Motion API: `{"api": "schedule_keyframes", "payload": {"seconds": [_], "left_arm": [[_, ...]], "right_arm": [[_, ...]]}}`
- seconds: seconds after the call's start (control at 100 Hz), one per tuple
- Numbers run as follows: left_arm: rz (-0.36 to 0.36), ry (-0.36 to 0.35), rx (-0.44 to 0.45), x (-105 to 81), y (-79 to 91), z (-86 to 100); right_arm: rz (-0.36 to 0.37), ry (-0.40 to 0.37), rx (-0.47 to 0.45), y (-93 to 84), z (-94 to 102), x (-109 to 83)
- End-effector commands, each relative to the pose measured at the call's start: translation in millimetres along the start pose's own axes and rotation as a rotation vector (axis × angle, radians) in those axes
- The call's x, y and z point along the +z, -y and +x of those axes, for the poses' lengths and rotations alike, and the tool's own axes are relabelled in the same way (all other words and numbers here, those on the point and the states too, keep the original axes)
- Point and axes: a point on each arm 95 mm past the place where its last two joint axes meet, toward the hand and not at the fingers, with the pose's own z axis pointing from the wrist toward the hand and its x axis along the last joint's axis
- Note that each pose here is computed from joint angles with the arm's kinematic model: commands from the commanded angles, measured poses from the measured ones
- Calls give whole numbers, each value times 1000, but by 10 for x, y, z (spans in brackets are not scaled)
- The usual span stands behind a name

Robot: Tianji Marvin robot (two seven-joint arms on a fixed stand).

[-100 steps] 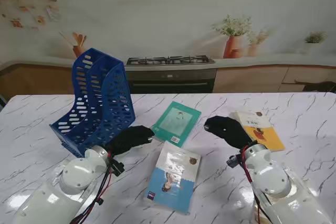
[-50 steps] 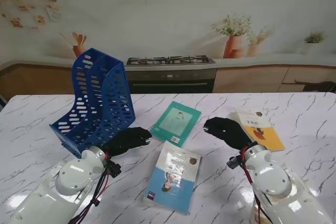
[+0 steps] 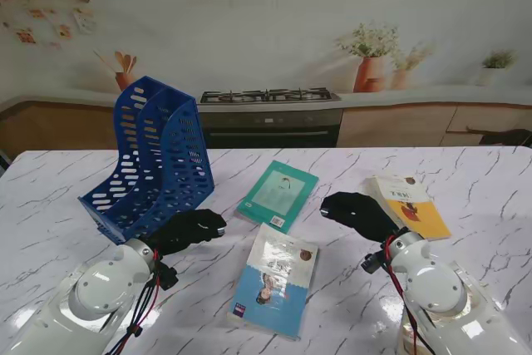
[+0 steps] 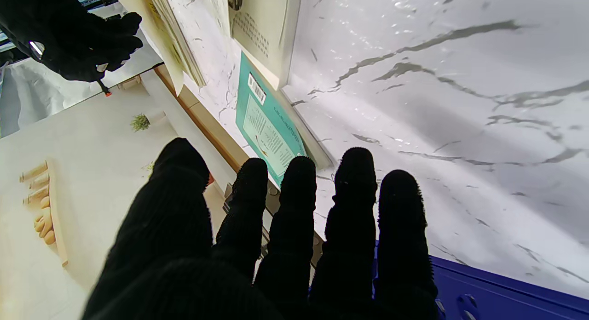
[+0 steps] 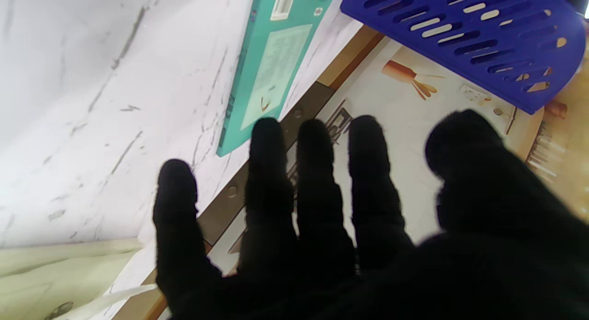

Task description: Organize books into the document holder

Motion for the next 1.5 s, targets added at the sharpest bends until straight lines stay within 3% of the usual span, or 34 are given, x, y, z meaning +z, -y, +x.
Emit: {"api": "schedule_keyframes", "payload": {"seconds": [0.0, 0.28, 0.71, 0.9, 1.49], "left_arm": [[-31, -7, 0, -29, -68, -24], [-62, 19, -7, -6, -193, -86], [-156, 73, -101, 20, -536, -166], [-190, 65, -135, 44, -676, -130], [-389, 35, -210, 116, -1027, -67]], "right_arm": [[18, 5, 10, 59, -19, -53], [61, 12, 20, 98, -84, -106], [68, -9, 27, 86, -95, -61], [74, -17, 24, 57, -102, -26], [88, 0, 21, 16, -195, -51]]}}
